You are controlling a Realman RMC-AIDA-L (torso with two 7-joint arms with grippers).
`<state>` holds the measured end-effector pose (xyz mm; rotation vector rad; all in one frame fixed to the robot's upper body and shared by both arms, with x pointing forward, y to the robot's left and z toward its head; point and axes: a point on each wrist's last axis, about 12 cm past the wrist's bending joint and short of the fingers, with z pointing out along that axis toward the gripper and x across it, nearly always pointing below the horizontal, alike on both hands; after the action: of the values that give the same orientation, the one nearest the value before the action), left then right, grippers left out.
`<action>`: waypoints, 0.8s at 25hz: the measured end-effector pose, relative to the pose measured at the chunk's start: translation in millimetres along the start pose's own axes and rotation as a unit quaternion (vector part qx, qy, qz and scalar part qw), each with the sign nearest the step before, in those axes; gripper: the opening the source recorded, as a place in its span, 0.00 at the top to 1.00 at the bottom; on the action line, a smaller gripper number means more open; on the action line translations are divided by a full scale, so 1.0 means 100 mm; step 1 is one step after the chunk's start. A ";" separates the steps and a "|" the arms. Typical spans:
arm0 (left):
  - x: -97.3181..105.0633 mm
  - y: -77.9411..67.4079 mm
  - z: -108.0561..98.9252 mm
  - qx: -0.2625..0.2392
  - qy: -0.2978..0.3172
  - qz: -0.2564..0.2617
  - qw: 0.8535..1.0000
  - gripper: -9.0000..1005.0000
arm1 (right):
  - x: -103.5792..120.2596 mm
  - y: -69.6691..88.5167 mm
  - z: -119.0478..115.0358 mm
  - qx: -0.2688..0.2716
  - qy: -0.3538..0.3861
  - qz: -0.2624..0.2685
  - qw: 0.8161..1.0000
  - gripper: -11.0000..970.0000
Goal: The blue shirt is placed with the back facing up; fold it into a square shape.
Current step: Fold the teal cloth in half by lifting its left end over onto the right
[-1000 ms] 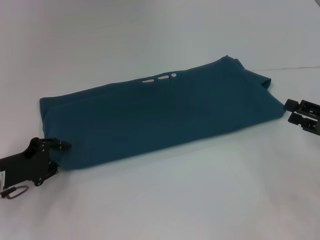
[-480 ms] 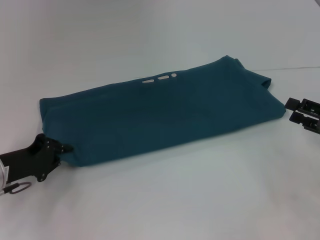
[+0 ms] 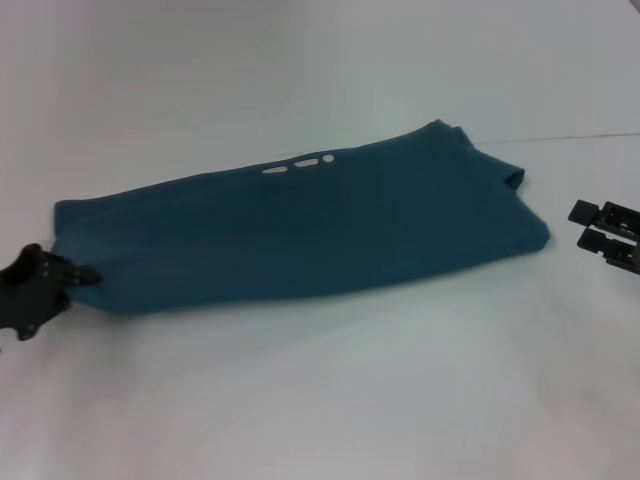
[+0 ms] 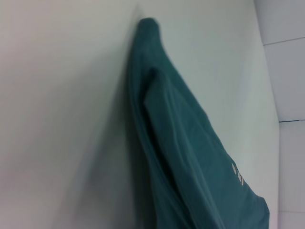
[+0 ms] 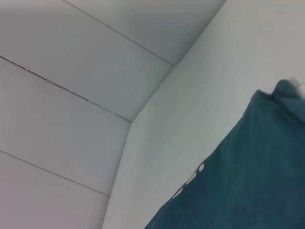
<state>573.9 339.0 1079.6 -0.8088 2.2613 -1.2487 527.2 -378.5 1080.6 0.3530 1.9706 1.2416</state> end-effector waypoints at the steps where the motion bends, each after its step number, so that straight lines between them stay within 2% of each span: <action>1: -0.03 0.00 -0.05 -0.007 -0.001 0.008 1.000 0.92 | 0.01 0.00 0.00 0.000 0.000 0.002 1.000 0.27; 14: -0.29 0.09 -0.48 -0.093 -0.033 0.041 0.994 0.91 | 0.10 -0.04 0.02 -0.003 0.003 0.023 1.000 0.27; 20: -0.32 0.13 -0.52 -0.108 -0.046 0.042 0.992 0.90 | 0.10 -0.04 0.02 -0.002 0.004 0.023 1.000 0.27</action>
<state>561.8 397.8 1097.3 -0.8188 2.3561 -0.9195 522.8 -373.0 1072.1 0.3945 1.9765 1.2778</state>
